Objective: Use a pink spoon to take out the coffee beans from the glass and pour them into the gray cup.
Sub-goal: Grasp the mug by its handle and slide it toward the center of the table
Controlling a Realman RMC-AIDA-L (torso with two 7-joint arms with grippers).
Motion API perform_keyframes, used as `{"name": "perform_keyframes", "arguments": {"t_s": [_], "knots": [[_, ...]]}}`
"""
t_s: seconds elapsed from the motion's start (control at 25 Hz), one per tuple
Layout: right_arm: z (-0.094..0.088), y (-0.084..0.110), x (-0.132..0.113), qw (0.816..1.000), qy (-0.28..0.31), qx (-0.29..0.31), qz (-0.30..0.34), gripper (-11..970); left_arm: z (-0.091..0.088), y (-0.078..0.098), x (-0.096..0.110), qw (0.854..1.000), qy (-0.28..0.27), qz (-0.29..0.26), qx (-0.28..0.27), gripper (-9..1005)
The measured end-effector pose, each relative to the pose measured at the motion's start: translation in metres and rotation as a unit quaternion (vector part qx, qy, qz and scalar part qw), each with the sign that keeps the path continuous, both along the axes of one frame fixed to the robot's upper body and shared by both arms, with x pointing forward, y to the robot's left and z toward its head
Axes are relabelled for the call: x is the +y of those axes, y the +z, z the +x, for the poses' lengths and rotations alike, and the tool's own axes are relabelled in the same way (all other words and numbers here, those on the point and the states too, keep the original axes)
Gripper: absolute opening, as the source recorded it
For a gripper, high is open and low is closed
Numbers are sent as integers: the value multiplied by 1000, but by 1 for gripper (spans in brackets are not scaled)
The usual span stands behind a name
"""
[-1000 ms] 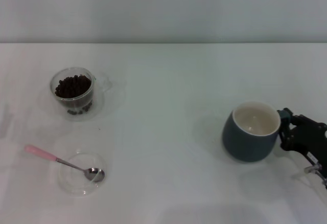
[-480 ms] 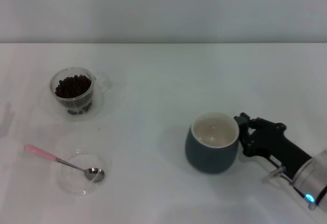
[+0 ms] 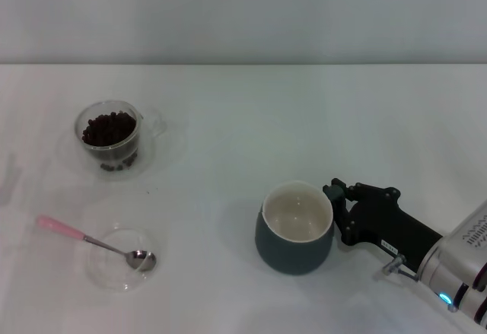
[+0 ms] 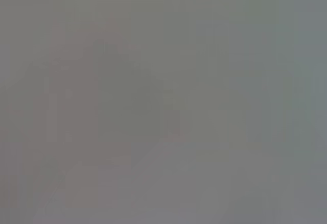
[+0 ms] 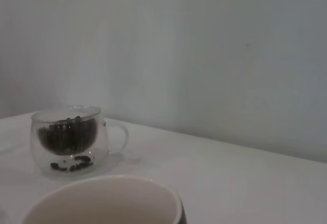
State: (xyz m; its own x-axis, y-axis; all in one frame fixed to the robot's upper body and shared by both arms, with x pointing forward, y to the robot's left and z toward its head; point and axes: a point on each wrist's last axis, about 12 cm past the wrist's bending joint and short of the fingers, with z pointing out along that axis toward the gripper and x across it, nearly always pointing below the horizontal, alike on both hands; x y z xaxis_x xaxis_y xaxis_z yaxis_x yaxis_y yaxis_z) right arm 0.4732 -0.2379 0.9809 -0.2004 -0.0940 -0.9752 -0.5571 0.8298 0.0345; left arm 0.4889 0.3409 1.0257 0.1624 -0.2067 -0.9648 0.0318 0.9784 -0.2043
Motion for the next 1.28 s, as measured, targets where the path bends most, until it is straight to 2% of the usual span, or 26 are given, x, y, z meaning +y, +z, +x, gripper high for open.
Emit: {"name": "perform_keyframes", "arguments": {"t_s": [0.12, 0.32, 0.56, 0.76, 1.2, 1.28], "knots": [[-1, -1, -3, 1000, 0, 0, -8, 133, -1, -1, -1, 1000, -1, -1, 1, 892], [-4, -2, -8, 1000, 6, -2, -13, 243, -1, -1, -3, 1000, -5, -4, 3, 892], [-8, -1, -11, 1000, 4, -4, -1, 454, -3, -3, -3, 1000, -3, -4, 5, 891], [-13, -2, -20, 1000, 4, 8, 11, 698, -3, -3, -3, 1000, -2, -6, 5, 892], [-29, -4, -45, 999, 17, 27, 26, 877, -4, -5, -5, 1000, -4, -11, 9, 891], [-34, -4, -51, 999, 16, 27, 32, 877, -4, -5, -5, 1000, -3, -11, 10, 891]]}}
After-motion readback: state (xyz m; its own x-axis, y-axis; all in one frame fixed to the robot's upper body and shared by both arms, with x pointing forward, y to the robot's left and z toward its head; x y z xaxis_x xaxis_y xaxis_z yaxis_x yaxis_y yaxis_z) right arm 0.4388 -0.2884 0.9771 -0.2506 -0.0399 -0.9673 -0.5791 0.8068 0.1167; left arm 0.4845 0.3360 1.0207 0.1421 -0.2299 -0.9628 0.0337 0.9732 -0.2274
